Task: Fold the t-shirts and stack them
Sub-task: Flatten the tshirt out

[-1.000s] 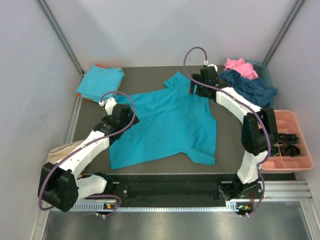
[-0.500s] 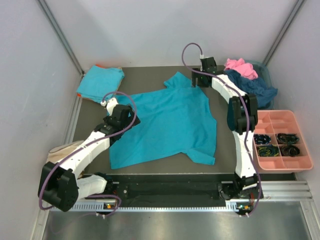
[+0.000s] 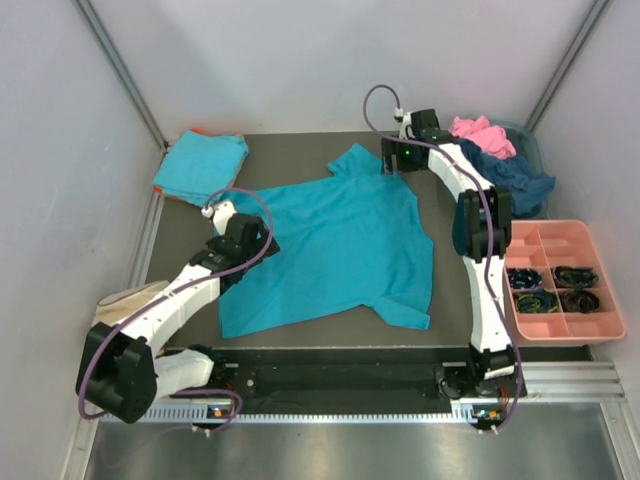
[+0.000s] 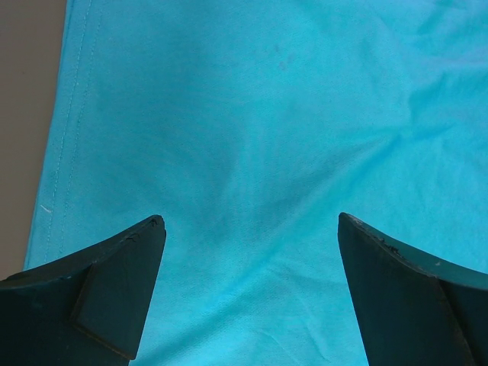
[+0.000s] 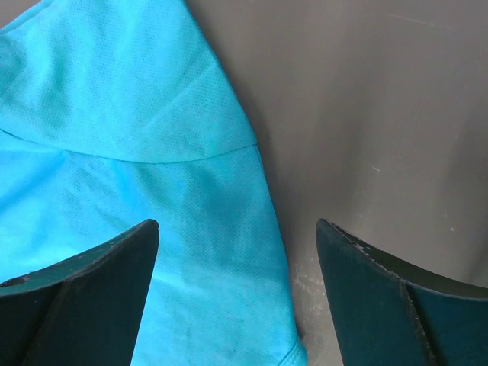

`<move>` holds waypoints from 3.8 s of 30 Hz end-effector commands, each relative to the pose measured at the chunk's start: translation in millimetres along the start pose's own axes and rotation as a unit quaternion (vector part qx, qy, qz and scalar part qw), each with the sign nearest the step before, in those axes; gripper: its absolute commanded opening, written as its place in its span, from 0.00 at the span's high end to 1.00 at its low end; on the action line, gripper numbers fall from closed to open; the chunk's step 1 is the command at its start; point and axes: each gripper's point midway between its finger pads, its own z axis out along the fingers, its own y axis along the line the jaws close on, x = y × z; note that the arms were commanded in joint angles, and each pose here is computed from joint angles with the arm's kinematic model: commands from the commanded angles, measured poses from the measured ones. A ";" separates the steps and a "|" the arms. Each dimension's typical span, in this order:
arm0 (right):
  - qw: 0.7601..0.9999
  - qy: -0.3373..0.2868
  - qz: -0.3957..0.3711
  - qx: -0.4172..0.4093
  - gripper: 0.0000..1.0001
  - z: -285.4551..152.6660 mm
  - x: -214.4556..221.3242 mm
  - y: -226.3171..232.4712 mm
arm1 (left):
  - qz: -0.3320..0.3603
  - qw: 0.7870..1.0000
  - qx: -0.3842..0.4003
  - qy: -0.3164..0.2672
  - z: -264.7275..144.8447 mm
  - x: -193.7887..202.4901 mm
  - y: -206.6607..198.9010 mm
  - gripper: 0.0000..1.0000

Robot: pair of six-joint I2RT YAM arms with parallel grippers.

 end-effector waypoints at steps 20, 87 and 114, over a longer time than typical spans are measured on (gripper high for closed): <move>0.998 0.039 -0.020 -0.055 0.35 3.9 9.9 6.7 | -0.024 1.000 0.003 -0.020 -6.2 -3.6 4.1 0.01; 0.978 -0.155 0.119 -0.077 0.07 -122.7 -90.7 17.3 | -0.009 0.995 -0.034 -0.093 -7.7 -47.5 2.9 0.01; 0.976 -0.038 0.195 0.093 0.04 -242.8 177.4 59.8 | 0.015 0.986 -0.035 -0.164 -15.8 -106.4 -14.5 0.01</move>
